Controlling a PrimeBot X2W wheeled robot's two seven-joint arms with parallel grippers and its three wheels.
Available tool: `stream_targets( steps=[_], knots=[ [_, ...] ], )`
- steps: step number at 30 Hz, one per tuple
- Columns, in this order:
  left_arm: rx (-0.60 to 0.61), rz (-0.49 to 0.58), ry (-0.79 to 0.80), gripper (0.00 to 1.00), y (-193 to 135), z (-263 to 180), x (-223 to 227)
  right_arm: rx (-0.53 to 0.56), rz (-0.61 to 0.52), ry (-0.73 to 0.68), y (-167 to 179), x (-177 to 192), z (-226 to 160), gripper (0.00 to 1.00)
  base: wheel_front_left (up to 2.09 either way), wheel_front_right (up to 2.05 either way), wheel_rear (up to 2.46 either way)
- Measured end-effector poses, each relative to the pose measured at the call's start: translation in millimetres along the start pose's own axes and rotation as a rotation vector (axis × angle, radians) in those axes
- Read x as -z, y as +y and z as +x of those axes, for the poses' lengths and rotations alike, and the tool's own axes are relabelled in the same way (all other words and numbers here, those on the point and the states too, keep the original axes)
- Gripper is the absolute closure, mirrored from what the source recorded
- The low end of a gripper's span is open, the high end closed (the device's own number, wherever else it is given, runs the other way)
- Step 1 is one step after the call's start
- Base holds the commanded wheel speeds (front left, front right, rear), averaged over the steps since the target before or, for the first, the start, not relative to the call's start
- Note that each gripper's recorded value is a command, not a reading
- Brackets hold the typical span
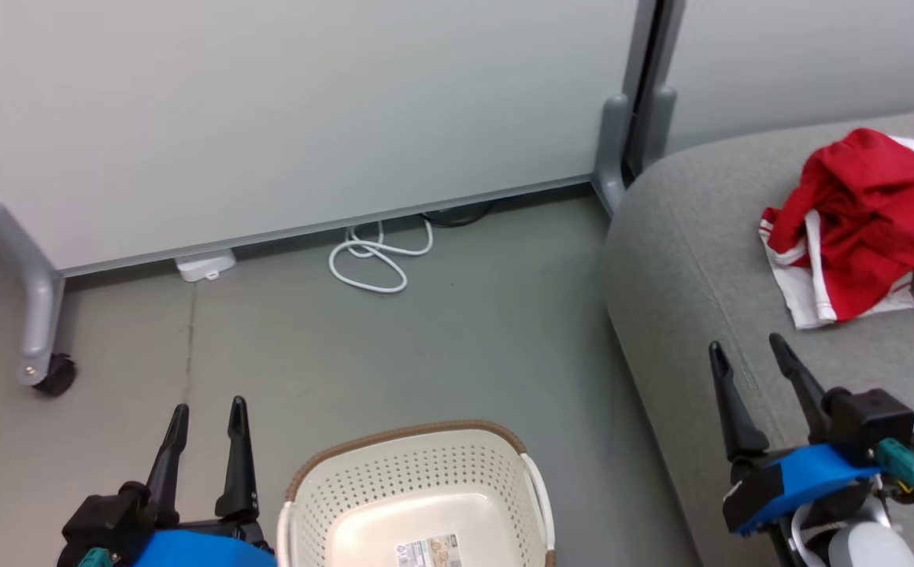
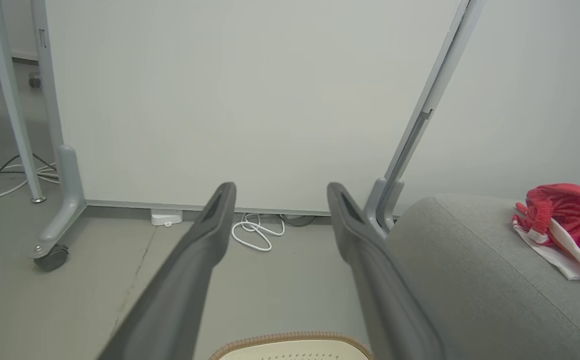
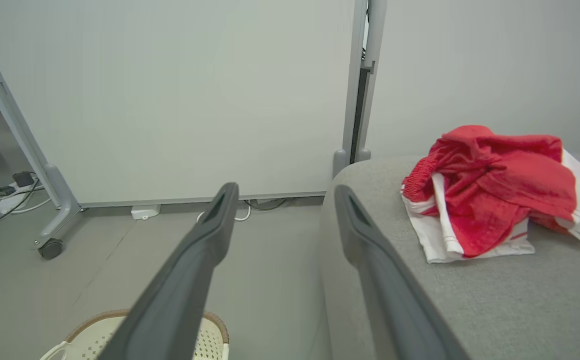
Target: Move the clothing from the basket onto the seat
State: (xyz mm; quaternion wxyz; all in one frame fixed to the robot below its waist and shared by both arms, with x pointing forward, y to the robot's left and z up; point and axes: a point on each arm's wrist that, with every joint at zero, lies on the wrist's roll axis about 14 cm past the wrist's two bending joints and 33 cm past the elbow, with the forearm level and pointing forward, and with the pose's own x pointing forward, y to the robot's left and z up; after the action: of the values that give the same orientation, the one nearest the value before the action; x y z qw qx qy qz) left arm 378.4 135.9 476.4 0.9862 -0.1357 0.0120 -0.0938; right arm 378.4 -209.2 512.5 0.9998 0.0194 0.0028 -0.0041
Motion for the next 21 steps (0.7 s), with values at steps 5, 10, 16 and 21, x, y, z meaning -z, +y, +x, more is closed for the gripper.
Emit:
stream_targets(
  steps=[5, 10, 16, 21],
  knots=[
    [-0.059, 0.008, -0.007, 0.00, 17, -19, -3, -0.082, -0.007, -0.004, 30, -1, -7, 0.00, 0.00, 0.00, 0.00],
    [-0.092, 0.013, -0.014, 0.00, 28, -28, -6, -0.122, 0.006, 0.014, 44, 5, -14, 0.00, 0.00, 0.00, 0.00],
    [-0.105, 0.016, -0.008, 0.00, 34, -30, -5, -0.132, 0.029, 0.023, 48, 10, -18, 0.00, 0.00, 0.00, 0.00],
    [-0.101, 0.013, -0.002, 0.00, 33, -29, -3, -0.126, 0.034, 0.026, 46, 11, -19, 0.00, 0.00, 0.00, 0.00]
  ],
)
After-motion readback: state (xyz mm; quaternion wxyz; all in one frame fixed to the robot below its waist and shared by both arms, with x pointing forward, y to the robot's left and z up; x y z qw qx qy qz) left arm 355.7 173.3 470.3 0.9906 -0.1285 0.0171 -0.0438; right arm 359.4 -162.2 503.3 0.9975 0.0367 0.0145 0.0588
